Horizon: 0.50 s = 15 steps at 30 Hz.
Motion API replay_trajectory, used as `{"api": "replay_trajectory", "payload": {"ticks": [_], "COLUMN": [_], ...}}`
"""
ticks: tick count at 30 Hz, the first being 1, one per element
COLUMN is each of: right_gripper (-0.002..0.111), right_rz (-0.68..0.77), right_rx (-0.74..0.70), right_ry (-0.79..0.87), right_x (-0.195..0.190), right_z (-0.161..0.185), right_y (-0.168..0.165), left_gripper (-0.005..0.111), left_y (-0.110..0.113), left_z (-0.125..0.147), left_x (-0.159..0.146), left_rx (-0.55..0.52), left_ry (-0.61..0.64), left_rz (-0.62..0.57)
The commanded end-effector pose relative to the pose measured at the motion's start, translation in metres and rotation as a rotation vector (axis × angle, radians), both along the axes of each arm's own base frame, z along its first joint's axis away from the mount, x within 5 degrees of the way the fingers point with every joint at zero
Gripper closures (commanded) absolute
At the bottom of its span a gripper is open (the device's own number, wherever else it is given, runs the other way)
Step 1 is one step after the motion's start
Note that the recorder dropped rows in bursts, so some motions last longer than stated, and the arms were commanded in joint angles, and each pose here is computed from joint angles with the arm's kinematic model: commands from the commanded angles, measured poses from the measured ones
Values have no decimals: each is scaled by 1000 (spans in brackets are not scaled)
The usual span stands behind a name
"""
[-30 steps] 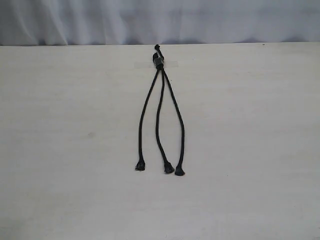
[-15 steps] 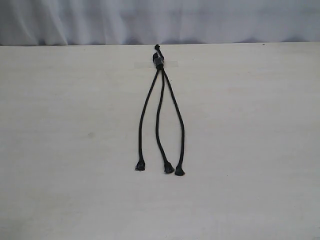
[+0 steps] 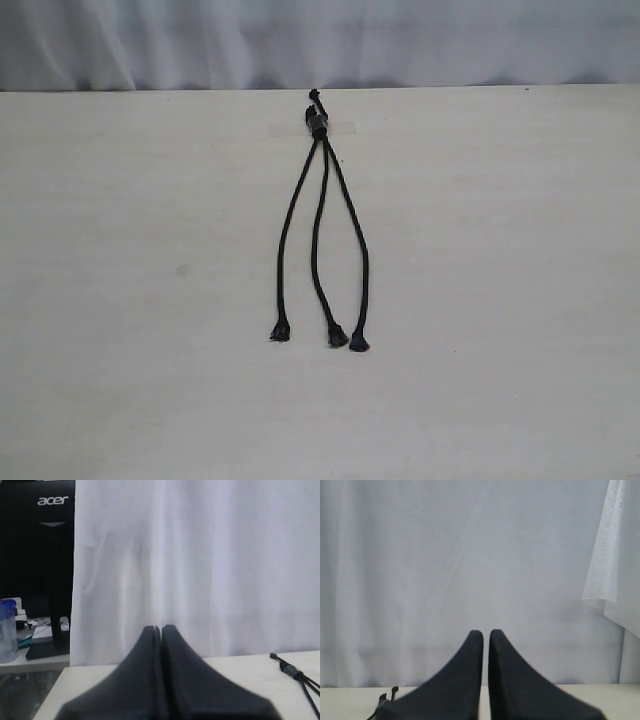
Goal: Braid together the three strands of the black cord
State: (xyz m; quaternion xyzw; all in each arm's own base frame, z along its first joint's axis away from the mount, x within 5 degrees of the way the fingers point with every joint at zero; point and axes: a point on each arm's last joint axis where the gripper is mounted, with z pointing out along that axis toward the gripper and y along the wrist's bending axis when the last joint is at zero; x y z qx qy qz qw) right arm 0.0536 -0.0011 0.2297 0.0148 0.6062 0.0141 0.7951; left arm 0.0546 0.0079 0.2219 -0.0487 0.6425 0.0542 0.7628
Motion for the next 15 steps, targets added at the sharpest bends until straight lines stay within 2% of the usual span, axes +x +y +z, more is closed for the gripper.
{"api": "replay_trajectory", "payload": {"ticks": [1, 12, 14, 15], "right_gripper": [104, 104, 104, 104], "right_rz": [-15, -21, -21, -20], "right_rx": [-15, -24, -24, -24], "right_ry": [-58, -79, -79, -59], "right_x": [-2, -3, -2, -1], "right_z": [5, 7, 7, 5], "right_y": [-1, -1, -1, -1], "left_gripper": [107, 107, 107, 107], "left_y": [0, -2, 1, 2], "left_z": [6, 25, 30, 33], "left_x": [-2, -9, -10, -10], "left_rx": [9, 22, -45, -118], "left_ry": [-81, -303, -312, -283], "left_rz": [0, -9, -5, -6]}}
